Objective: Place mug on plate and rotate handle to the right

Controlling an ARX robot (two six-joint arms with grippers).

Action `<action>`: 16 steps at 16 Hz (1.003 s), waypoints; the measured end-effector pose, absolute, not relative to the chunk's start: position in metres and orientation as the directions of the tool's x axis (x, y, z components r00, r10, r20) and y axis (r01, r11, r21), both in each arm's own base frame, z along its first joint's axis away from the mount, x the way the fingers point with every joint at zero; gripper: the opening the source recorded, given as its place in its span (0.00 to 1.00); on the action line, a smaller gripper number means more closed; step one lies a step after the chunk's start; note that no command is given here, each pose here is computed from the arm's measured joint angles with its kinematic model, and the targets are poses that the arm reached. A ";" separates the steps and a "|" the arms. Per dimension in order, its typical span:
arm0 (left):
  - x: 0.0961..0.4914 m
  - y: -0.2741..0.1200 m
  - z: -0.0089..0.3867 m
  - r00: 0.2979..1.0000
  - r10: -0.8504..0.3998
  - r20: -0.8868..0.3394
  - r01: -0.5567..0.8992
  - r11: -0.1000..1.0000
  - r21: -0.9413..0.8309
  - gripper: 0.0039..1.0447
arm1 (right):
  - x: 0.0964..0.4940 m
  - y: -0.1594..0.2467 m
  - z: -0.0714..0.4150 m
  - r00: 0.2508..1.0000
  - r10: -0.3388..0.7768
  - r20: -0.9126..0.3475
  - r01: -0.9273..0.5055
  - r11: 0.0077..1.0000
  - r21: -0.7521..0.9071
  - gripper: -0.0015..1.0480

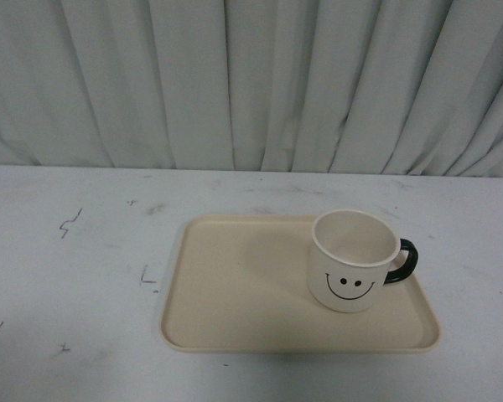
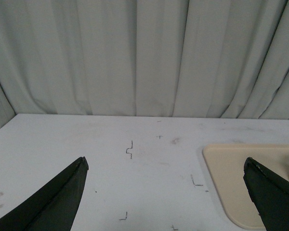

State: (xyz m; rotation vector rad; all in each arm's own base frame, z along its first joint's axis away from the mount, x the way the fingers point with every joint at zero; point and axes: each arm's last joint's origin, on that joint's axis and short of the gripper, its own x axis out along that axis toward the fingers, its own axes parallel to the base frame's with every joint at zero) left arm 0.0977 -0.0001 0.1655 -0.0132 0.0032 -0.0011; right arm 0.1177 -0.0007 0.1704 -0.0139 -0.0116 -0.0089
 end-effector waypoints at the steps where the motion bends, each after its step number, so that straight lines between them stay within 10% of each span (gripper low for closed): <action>1: 0.098 0.000 0.166 1.000 -0.001 -0.003 0.001 1.000 -0.013 0.94 | 0.116 -0.001 0.171 1.000 -0.009 0.017 0.009 1.000 -0.014 0.02; 16: 0.098 0.000 0.166 1.000 -0.001 -0.003 0.001 1.000 -0.013 0.94 | 0.097 -0.001 0.167 1.000 -0.006 0.004 0.006 1.000 -0.011 0.02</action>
